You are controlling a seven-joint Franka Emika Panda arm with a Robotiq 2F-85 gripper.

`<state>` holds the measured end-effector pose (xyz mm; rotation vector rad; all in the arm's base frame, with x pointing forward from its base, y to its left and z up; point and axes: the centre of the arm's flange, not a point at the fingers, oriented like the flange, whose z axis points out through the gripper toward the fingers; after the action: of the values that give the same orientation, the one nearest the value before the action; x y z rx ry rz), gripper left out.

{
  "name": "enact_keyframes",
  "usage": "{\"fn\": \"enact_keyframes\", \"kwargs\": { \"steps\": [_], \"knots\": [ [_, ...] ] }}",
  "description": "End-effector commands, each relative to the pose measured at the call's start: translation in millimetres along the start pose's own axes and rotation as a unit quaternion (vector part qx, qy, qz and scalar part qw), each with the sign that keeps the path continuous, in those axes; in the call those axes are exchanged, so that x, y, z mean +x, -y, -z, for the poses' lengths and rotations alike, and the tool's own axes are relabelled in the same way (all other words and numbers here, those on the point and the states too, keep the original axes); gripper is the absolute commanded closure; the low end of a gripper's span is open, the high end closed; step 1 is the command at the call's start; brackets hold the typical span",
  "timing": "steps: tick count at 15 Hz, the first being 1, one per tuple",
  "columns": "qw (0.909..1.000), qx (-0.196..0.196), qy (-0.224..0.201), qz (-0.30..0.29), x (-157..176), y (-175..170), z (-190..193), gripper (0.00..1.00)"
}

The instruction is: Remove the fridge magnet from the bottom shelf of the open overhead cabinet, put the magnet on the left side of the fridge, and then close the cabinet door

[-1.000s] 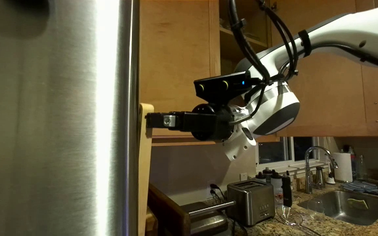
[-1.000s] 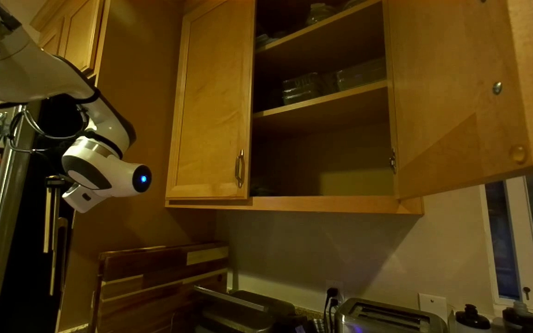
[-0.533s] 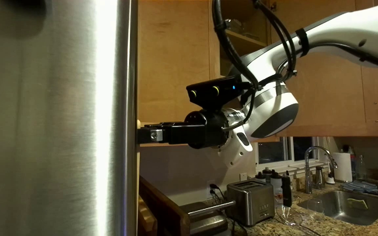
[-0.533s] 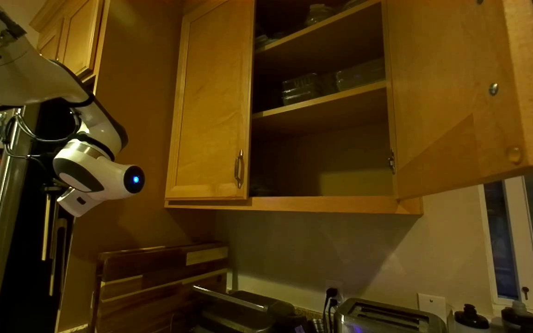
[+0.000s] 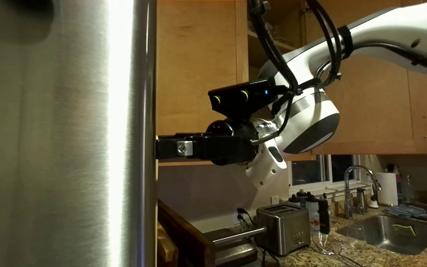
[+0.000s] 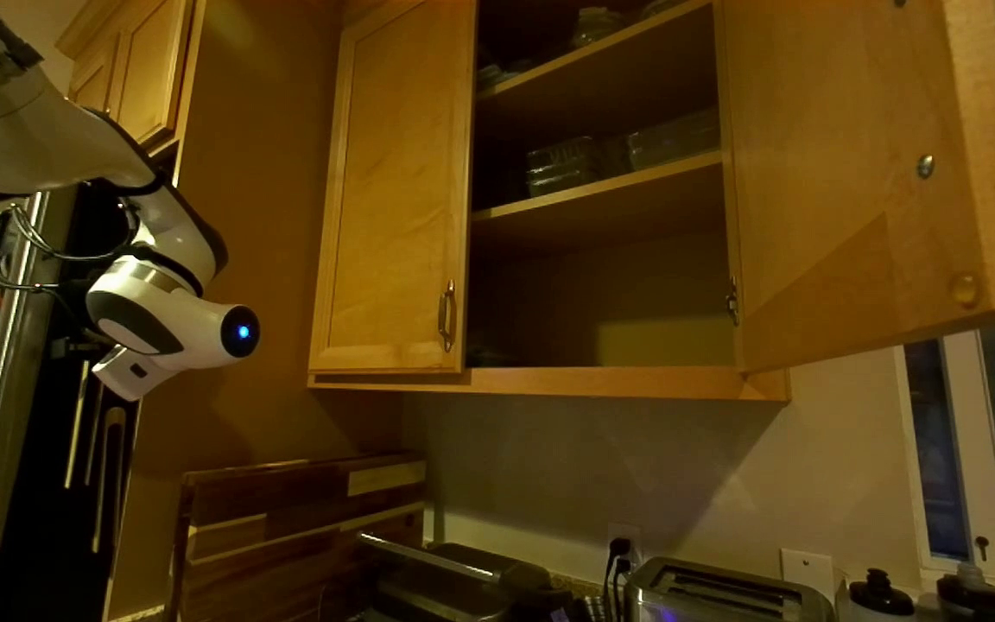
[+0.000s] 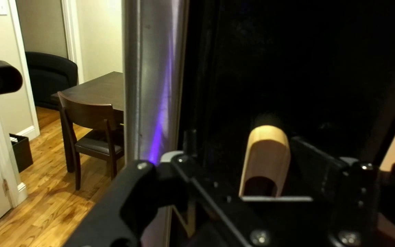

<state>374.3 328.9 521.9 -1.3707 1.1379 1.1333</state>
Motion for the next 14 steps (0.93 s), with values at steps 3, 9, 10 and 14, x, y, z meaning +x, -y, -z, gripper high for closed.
{"fn": "enact_keyframes", "kwargs": {
  "steps": [3, 9, 10, 14],
  "knots": [
    [1.0000, -0.003, 0.008, 0.000, -19.8, -16.7, 17.0, 0.00],
    [0.9990, 0.045, -0.003, 0.000, -17.9, -17.5, 72.8, 0.00],
    [0.9986, 0.053, -0.008, -0.002, -16.5, -17.1, 81.6, 0.00],
    [0.9972, 0.049, -0.056, -0.001, -8.3, -13.9, 123.8, 0.00]
  ]
}}
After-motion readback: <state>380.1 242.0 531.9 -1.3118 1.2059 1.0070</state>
